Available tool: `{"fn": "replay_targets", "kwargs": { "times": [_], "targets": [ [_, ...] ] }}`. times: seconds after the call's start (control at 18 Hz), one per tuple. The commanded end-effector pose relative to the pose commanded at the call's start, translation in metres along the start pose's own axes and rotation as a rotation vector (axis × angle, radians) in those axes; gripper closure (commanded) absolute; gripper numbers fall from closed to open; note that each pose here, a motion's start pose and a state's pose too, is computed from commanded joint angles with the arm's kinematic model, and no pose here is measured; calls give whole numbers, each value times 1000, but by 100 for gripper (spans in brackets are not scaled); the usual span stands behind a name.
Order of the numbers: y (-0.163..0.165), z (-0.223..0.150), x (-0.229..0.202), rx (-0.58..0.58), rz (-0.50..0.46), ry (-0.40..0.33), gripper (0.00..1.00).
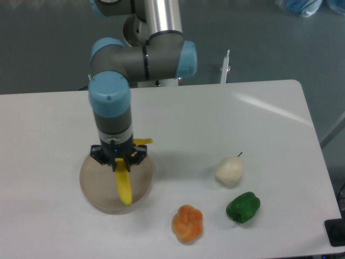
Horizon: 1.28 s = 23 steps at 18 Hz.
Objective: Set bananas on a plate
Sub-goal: 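Lower the banana onto the plate surface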
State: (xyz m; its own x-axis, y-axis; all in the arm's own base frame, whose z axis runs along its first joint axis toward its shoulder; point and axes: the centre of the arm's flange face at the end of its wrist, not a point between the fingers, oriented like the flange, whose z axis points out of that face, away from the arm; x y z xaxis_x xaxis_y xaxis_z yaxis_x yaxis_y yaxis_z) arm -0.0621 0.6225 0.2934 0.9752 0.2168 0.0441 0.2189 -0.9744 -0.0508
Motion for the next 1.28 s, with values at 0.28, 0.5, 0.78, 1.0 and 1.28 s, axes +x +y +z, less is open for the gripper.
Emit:
{"fn": "replay_targets", "kwargs": {
  "times": [0.28, 0.5, 0.78, 1.0, 1.28],
  "targets": [
    [9, 42, 5, 22, 24, -20, 78],
    [12, 59, 18, 3, 46, -46, 77],
    [13, 75, 25, -23, 63, -65, 77],
    [14, 81, 41, -30, 87, -65, 76],
    [11, 91, 42, -17, 94, -76, 76]
  ]
}}
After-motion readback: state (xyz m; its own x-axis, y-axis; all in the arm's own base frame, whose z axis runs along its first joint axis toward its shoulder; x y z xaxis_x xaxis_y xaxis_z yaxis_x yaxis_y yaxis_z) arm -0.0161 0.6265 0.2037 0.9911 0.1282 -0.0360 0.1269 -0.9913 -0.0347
